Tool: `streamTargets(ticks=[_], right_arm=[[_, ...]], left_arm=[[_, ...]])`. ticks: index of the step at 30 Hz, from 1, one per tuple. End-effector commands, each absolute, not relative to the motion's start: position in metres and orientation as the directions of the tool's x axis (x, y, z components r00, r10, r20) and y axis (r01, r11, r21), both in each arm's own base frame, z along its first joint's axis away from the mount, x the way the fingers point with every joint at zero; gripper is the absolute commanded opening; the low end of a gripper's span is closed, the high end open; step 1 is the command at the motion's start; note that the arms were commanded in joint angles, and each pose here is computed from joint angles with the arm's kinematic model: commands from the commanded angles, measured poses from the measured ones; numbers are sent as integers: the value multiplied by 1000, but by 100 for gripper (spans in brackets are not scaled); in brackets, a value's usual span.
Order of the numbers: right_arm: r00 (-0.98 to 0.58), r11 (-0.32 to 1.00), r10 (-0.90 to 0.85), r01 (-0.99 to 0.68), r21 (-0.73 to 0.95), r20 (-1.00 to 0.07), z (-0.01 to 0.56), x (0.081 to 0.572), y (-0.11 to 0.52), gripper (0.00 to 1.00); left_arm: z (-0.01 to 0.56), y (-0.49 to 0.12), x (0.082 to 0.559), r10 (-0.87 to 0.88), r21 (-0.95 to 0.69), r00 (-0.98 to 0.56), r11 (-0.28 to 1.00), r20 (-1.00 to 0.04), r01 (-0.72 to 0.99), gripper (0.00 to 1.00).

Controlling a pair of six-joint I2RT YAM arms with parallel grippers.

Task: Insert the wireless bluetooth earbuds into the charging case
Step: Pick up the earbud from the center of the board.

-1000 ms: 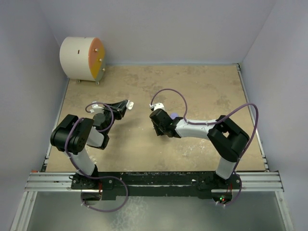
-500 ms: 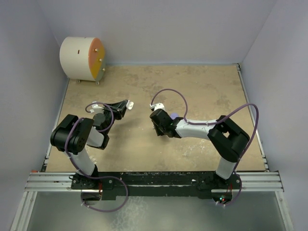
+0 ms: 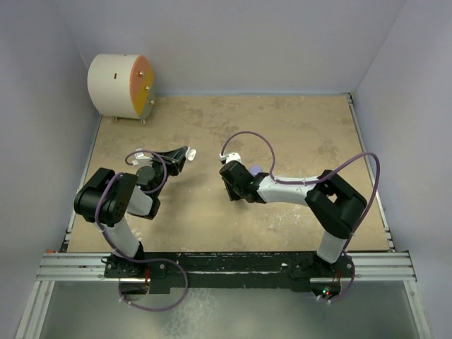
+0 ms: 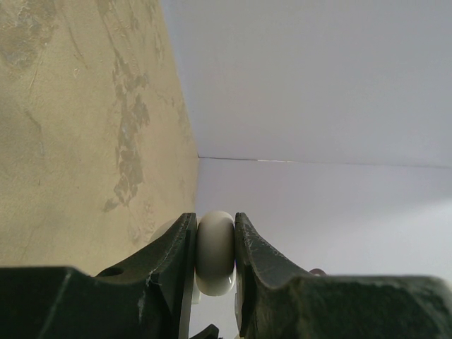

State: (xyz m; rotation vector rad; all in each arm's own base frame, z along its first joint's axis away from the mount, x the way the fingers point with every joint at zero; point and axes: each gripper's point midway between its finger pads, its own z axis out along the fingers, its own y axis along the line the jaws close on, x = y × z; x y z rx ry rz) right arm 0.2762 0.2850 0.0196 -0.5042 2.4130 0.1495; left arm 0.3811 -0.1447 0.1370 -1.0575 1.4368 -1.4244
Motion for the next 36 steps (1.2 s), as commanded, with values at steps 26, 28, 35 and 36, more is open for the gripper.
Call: streamTargets(ticks=[26, 28, 35, 36], right_arm=[[-748, 926, -330, -374, -45, -575, 10, 262, 272, 2], [-725, 926, -322, -374, -45, -608, 23, 268, 275, 0], [-540, 904, -186, -421, 72, -821, 130, 296, 306, 0], [-494, 894, -154, -438, 91, -856, 152, 301, 311, 0]], left_arm=[[161, -143, 381, -952, -996, -305, -38, 13, 79, 0], [161, -143, 381, -952, -996, -305, -40, 14, 79, 0], [165, -145, 381, -950, -996, -312, -50, 23, 80, 0], [166, -145, 381, -949, -995, -313, -55, 27, 79, 0]])
